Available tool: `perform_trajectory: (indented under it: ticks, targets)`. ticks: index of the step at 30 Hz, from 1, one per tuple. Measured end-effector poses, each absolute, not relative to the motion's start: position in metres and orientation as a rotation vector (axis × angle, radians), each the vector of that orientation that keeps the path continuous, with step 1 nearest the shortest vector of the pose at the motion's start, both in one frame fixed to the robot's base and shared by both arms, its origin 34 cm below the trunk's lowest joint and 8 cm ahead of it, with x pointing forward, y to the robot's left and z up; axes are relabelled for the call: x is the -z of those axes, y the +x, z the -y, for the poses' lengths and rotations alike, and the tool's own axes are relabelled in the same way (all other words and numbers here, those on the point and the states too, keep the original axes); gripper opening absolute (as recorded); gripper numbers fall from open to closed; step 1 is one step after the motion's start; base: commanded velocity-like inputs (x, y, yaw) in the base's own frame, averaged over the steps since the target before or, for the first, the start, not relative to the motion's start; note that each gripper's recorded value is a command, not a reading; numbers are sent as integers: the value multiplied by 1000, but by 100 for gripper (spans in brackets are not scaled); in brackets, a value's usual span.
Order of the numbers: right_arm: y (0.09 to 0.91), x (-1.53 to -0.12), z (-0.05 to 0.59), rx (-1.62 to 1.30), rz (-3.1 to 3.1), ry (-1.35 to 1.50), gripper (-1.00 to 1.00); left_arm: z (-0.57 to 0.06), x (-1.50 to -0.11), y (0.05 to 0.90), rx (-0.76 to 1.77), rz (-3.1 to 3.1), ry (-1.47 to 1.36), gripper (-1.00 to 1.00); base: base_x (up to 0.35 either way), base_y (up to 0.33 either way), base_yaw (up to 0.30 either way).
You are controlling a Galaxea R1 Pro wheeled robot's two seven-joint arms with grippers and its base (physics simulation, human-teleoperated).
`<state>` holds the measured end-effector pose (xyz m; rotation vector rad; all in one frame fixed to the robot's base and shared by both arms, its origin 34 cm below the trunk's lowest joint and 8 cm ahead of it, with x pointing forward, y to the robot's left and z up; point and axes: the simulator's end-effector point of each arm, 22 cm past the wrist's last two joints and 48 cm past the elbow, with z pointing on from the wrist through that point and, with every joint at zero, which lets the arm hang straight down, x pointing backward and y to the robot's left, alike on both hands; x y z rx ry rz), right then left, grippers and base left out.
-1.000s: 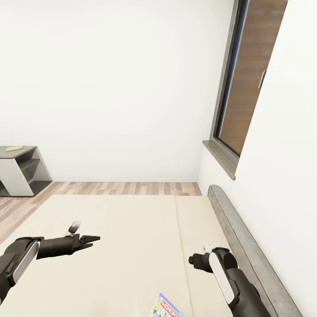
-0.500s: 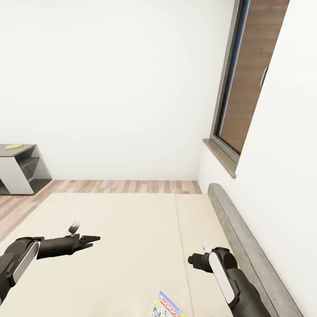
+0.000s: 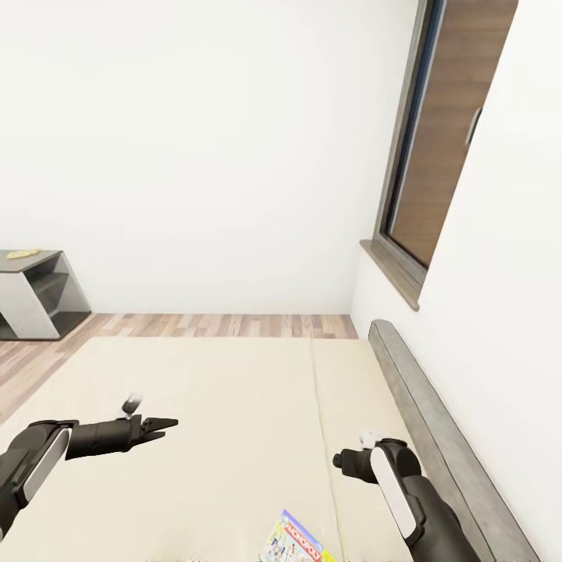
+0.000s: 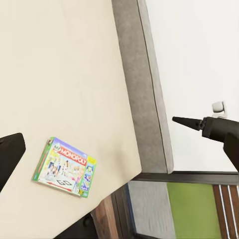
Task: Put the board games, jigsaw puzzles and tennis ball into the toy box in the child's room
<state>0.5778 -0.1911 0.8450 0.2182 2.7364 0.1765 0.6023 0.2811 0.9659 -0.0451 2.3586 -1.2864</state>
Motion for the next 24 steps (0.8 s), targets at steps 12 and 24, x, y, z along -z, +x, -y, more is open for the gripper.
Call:
perform_trajectory:
  ticks: [12,24]
  targets:
    - [575,-836,191,-176,-2756,222,100,-282,-956,602,1287,-2376,-57,100,0,0,0]
    - [571,-827,191,-177,-2775,224,100,-280,-944,601,1287,-2397,-67,100,0,0,0]
